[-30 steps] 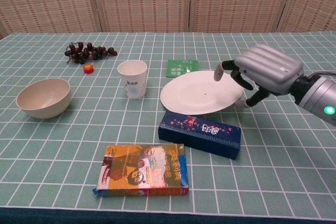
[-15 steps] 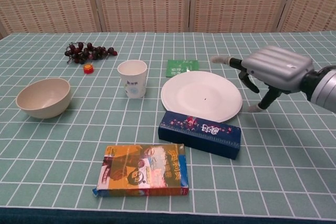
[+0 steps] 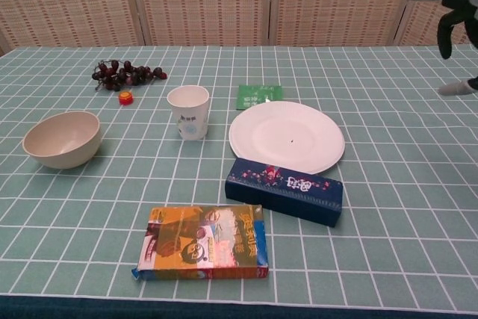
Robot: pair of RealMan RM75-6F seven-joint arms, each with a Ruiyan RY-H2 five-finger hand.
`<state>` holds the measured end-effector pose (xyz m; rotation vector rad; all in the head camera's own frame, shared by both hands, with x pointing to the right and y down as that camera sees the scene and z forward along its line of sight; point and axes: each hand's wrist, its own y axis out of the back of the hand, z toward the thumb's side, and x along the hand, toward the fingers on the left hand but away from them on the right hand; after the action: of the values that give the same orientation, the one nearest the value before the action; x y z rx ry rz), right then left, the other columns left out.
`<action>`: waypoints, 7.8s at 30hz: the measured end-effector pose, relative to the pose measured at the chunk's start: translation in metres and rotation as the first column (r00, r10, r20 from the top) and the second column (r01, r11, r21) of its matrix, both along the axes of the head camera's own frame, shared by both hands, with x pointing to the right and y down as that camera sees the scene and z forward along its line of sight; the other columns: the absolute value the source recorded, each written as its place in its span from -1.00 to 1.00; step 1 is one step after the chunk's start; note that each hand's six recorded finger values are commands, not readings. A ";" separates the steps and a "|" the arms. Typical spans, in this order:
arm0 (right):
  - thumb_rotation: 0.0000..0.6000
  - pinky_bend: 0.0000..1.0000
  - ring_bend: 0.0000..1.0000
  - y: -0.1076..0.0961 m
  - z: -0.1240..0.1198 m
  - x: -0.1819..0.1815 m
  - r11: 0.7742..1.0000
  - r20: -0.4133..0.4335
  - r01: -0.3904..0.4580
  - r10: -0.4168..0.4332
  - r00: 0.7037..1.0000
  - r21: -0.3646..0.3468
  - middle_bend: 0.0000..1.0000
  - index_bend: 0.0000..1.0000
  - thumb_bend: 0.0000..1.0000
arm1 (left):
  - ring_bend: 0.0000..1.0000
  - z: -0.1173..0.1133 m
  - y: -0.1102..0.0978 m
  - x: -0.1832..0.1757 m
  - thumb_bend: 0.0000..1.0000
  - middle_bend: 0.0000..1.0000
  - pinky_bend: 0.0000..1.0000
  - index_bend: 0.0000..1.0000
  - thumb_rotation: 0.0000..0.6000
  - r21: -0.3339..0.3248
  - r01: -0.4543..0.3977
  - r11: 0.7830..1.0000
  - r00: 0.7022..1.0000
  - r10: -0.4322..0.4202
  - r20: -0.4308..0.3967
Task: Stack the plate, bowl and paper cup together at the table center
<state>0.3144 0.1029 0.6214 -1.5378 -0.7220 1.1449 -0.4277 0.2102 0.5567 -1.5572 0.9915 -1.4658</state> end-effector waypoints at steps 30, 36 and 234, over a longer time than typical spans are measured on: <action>1.00 0.79 0.21 0.014 -0.076 0.084 0.970 -0.023 -0.219 0.223 0.975 0.110 -0.07 -0.92 -1.00 | 0.51 0.077 -0.032 0.048 -0.56 0.44 0.83 -0.40 1.00 -0.149 -0.314 0.938 0.947 0.320 0.016; 1.00 0.79 0.21 0.017 -0.074 0.088 0.968 -0.021 -0.232 0.235 0.972 0.098 -0.07 -0.92 -1.00 | 0.66 0.093 -0.029 0.053 -0.56 0.62 0.91 -0.38 1.00 -0.182 -0.317 0.931 0.945 0.327 0.027; 1.00 0.70 0.15 0.008 -0.104 0.113 0.942 0.055 -0.323 0.319 0.946 0.095 -0.09 -0.92 -1.00 | -0.28 0.051 -0.111 0.199 -0.48 -0.31 0.12 -0.59 1.00 0.017 -0.281 0.960 0.959 0.280 0.030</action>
<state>0.4274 0.1111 0.5173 -1.3902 -1.0717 1.2964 -0.2289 0.0996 0.6074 -1.5855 0.7323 -1.2708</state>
